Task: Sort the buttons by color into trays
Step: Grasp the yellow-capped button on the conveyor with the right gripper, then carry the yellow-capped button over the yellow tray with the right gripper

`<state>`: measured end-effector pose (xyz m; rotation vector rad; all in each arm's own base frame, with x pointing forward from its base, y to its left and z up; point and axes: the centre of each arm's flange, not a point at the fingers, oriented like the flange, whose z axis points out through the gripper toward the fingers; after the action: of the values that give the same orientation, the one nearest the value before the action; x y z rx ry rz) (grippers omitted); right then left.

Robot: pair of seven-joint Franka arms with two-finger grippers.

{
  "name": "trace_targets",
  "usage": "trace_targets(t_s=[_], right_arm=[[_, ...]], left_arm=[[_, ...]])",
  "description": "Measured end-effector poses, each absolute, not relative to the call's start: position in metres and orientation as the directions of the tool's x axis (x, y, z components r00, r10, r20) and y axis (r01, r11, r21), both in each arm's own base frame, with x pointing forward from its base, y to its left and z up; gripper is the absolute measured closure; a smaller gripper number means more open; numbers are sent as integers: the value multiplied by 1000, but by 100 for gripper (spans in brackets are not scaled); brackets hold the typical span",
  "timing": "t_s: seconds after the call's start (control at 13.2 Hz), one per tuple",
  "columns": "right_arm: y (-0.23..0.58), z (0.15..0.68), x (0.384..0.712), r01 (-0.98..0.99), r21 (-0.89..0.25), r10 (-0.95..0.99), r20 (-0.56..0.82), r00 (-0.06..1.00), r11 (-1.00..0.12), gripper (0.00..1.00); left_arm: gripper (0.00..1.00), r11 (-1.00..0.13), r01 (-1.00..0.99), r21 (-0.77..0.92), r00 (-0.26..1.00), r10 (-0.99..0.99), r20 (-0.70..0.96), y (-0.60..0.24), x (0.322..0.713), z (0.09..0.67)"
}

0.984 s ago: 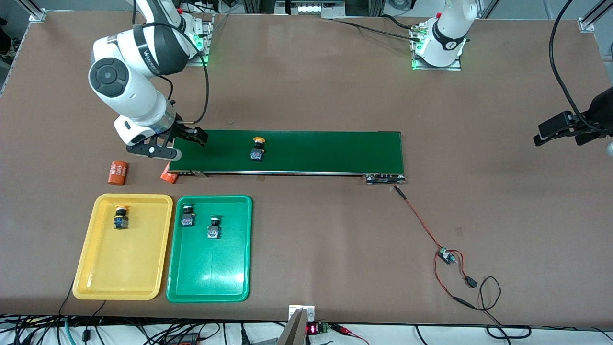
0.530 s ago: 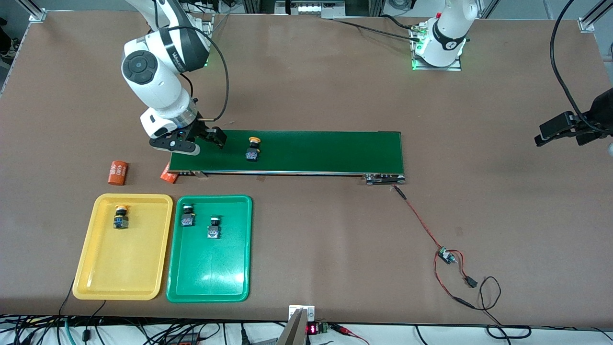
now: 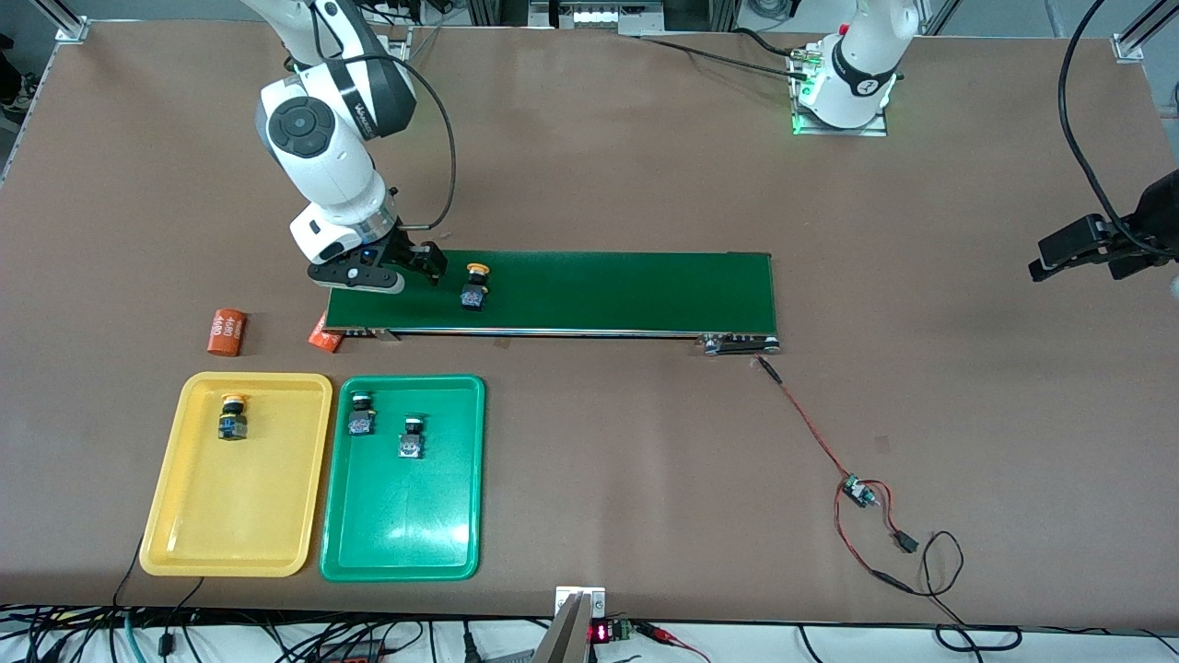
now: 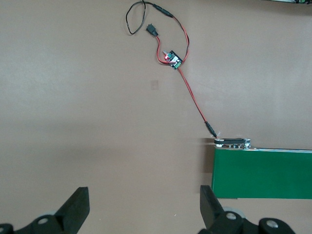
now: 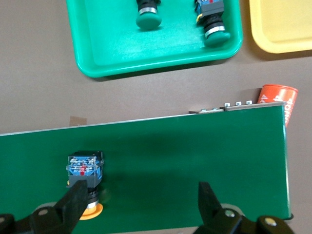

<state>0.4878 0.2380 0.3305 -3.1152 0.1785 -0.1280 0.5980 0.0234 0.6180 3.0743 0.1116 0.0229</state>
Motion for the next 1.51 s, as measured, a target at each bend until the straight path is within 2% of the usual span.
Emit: trace_targets(t_s=[0.53, 1.14, 1.21, 1.36, 1.44, 1.51], right_arm=[[252, 292, 489, -93, -36, -96, 83, 992, -995, 0], [254, 273, 490, -77, -37, -79, 78, 994, -996, 0], [254, 271, 490, -71, -35, -74, 80, 994, -997, 2], [254, 268, 490, -60, -33, -63, 88, 994, -998, 16], [254, 267, 491, -59, -31, -61, 87, 994, -998, 16], [253, 264, 491, -58, -30, -60, 85, 995, -998, 20]], left_arm=[[0, -995, 79, 65, 997, 80, 12, 28, 598, 618], [0, -995, 79, 65, 997, 80, 12, 28, 598, 617], [0, -995, 79, 65, 997, 80, 12, 28, 598, 617], [0, -995, 79, 65, 997, 80, 12, 27, 598, 617], [0, -995, 78, 65, 997, 79, 12, 27, 598, 617], [0, -995, 78, 65, 997, 79, 12, 27, 598, 617]])
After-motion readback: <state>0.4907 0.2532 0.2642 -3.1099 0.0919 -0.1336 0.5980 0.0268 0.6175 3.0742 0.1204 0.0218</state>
